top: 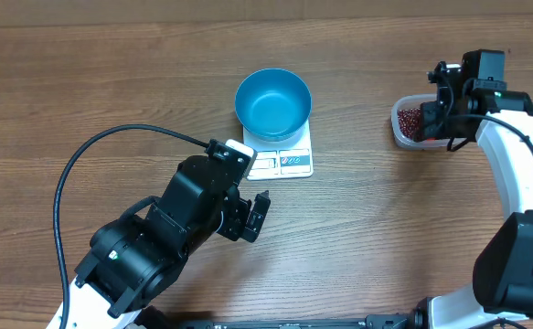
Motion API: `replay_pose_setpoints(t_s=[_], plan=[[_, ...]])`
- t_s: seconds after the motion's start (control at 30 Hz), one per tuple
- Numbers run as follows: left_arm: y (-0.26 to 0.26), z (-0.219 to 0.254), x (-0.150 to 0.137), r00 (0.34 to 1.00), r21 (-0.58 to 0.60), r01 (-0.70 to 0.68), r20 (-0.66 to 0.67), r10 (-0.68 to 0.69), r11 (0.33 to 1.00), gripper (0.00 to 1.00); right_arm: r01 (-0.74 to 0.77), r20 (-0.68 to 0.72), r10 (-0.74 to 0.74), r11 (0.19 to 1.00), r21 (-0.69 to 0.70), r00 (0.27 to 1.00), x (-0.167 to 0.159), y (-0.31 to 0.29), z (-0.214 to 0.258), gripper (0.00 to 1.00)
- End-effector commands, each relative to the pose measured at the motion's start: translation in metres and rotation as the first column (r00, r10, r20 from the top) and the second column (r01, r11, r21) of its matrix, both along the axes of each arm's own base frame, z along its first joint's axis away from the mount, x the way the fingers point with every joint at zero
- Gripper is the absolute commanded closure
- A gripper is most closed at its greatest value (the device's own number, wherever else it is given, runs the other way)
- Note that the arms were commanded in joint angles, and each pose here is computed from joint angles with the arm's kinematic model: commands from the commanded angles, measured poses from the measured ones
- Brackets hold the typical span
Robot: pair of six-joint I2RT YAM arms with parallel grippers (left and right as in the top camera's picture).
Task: Scoop item into bowl and weigh 150g on scale
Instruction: 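Lower the red scoop into the beans and drag it through with the right gripper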
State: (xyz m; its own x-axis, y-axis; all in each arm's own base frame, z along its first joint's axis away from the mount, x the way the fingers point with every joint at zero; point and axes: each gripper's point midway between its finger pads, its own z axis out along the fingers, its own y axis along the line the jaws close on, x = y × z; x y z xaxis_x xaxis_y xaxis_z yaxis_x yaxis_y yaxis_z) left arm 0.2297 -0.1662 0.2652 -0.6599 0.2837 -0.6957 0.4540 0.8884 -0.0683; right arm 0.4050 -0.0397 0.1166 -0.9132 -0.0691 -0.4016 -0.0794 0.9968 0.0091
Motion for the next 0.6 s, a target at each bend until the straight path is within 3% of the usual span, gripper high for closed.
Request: replay_pose_setpoints(t_s=[0.0,0.57], plan=[[0.0,-0.003,0.0,1.0,0.021,0.01,0.002,-0.01,1.0,0.01,-0.004,-0.053,0.008,0.997,0.081,0.999,-0.005,0.008,-0.02,0.96],[0.0,-0.003,0.0,1.0,0.021,0.01,0.002,-0.01,1.0,0.01,0.055,-0.038,-0.045,0.949,0.312,0.998,-0.006,-0.009,-0.021,0.96]])
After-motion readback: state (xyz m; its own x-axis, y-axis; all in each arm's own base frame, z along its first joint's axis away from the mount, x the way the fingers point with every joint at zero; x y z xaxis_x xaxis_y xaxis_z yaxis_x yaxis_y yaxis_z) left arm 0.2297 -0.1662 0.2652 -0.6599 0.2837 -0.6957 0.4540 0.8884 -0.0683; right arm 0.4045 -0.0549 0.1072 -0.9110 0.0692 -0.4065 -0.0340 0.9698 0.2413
